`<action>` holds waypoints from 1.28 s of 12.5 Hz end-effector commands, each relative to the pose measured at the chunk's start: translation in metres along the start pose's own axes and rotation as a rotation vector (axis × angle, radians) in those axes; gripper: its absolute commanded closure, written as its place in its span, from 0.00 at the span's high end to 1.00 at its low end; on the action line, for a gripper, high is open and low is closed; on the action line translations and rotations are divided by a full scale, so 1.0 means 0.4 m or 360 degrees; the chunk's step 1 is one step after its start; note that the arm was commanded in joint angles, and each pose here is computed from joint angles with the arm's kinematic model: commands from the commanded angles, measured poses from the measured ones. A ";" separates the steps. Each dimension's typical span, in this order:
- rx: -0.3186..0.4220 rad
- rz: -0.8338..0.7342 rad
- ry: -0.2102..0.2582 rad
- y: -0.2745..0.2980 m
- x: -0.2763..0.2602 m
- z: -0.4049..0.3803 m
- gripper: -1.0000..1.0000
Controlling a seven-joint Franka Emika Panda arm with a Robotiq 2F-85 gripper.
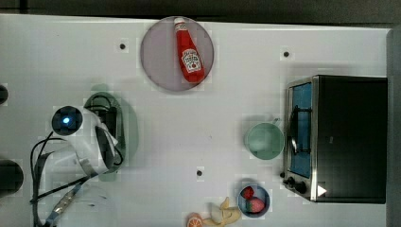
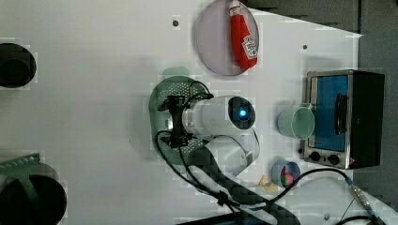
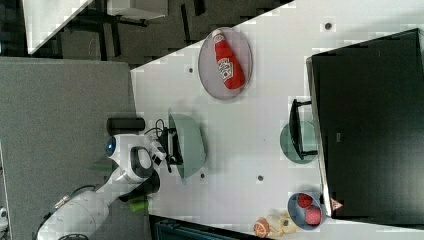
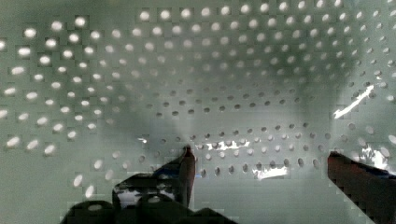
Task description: Drag strainer right to left.
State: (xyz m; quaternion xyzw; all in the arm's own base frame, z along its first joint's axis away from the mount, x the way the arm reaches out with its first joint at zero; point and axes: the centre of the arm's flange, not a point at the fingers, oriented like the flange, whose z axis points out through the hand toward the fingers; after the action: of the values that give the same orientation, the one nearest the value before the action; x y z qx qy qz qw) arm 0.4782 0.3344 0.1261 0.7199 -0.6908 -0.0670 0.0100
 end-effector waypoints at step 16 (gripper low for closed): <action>0.0071 -0.0413 -0.0102 -0.039 -0.181 -0.252 1.00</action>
State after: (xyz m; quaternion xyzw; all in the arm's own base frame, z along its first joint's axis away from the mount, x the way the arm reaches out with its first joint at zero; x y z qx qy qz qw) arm 0.4625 0.4083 0.1416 0.7665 -0.6332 -0.1002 0.0395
